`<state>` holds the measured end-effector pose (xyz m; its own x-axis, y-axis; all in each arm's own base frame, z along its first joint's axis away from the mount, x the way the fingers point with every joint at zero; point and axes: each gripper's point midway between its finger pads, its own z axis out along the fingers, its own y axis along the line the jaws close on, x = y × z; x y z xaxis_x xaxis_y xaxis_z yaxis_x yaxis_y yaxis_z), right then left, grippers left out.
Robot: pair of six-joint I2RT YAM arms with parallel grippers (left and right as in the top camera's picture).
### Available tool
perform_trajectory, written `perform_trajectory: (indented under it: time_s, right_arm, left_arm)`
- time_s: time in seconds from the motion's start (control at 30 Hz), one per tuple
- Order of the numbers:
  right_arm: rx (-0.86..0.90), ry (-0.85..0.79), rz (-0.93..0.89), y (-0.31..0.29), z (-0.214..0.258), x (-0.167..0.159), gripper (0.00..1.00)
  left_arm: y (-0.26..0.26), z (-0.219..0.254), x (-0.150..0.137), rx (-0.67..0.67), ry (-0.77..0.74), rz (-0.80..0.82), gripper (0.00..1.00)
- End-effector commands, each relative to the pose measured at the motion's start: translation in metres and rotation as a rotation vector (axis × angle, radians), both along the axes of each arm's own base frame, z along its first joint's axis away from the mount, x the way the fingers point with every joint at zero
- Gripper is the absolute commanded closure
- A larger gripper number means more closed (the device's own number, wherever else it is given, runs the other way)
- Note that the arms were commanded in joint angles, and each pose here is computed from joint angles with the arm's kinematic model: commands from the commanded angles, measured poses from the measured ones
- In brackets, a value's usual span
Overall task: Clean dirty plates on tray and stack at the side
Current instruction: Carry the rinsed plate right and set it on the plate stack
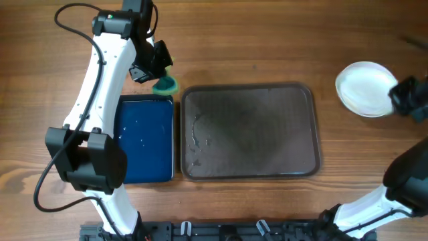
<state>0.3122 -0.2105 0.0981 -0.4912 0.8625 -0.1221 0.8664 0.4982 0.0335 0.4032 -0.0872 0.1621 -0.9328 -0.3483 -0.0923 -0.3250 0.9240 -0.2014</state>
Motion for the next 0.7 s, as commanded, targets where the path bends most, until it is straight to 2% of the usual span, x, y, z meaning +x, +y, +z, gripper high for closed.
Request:
perform_trajectory:
  time_s: [0.0, 0.13, 0.47, 0.5, 0.57, 0.67]
  right_arm:
    - [0.055, -0.002, -0.067, 0.002, -0.036, -0.015, 0.96]
    - [0.081, -0.041, -0.101, 0.004, -0.056, -0.014, 0.96]
    - [0.044, -0.139, -0.122, -0.008, -0.052, 0.008, 0.96]
    - [0.037, -0.150, -0.121, -0.010, -0.052, 0.010, 0.92]
    - [0.035, -0.160, -0.120, -0.011, -0.051, 0.013, 0.59]
    - [0.040, -0.194, -0.103, -0.011, -0.049, 0.020, 0.58]
  left_arm:
    - [0.005, 0.003, 0.002, 0.020, -0.009, 0.006, 0.96]
    - [0.005, 0.003, 0.001, 0.021, -0.005, 0.006, 0.96]
    - [0.006, 0.002, -0.004, 0.025, 0.018, 0.006, 0.96]
    - [0.006, 0.002, -0.004, 0.025, 0.018, 0.006, 0.96]
    - [0.006, 0.002, -0.004, 0.025, 0.018, 0.006, 0.96]
    - [0.006, 0.002, -0.004, 0.025, 0.017, 0.006, 0.96]
